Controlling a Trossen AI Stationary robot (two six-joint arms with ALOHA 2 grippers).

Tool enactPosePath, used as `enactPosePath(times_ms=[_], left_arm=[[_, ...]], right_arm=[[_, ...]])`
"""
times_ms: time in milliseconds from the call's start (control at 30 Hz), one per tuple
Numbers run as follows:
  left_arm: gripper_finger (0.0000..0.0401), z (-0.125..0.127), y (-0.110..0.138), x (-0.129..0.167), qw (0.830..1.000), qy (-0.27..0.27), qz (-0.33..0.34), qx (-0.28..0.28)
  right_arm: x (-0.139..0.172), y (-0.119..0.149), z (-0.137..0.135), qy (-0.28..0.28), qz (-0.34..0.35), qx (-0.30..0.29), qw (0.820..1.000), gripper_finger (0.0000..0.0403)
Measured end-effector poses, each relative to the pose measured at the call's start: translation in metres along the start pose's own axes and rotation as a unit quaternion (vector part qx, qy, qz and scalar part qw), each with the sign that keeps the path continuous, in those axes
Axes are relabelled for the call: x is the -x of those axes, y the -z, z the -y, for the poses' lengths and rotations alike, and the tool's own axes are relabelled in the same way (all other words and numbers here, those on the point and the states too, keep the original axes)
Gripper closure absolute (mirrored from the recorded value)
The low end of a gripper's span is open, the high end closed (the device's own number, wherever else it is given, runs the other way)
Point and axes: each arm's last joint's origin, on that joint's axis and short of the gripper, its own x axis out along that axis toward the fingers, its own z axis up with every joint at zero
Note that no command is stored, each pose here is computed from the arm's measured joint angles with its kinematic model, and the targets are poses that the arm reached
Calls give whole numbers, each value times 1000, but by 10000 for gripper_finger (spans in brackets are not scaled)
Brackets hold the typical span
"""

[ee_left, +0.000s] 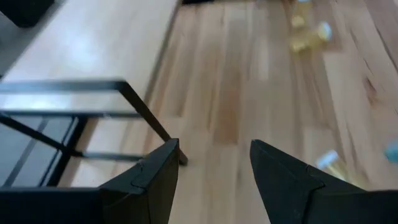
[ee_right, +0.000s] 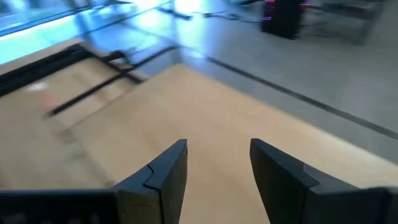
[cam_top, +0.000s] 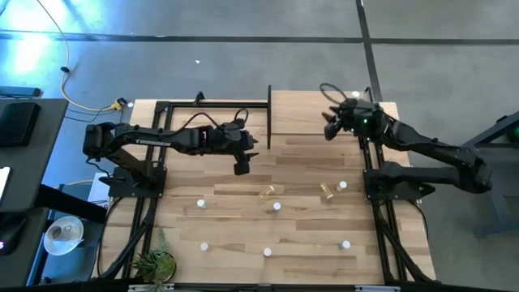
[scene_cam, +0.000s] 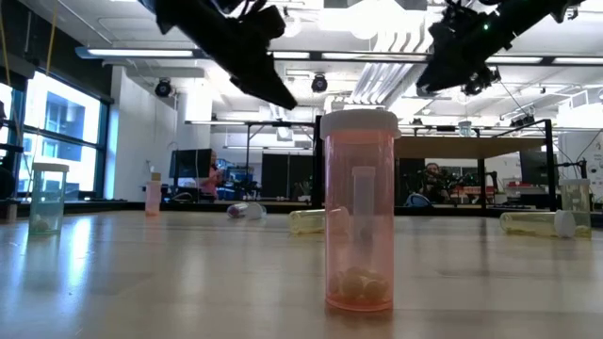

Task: Pick and place medicine bottles onto shelf by color
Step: Put the bottom blue medicine bottle on the shelf

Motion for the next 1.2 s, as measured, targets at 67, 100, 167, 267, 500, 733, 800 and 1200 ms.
enactPosePath(times_ms=[67, 100, 167, 267, 500, 733, 800, 1200], left_arm=[[214, 5, 3, 4, 1000, 10, -19, 0], [214, 8, 4, 7, 1000, 15, -27, -1], [214, 15, 5, 13, 999, 27, -40, -3], [214, 27, 7, 23, 997, 45, -60, -6], [214, 57, 6, 47, 994, 86, -70, 8], [214, 83, 15, 69, 987, 114, -113, 27], [214, 90, 18, 73, 984, 121, -126, 31], [214, 140, 27, 102, 984, 126, -120, 19]], right_arm=[[2, 2, -9, -26, -3, 4, 1000, 235], [2, 2, -13, -37, -3, 4, 999, 235], [4, 4, -21, -57, -8, 11, 998, 235], [5, 8, -32, -83, -16, 26, 996, 235], [3, 16, -53, -121, -39, 33, 991, 235], [10, 17, -70, -168, -22, 38, 985, 235], [14, 17, -75, -184, -17, 41, 982, 235], [20, 41, -114, -251, -60, 97, 961, 235]])
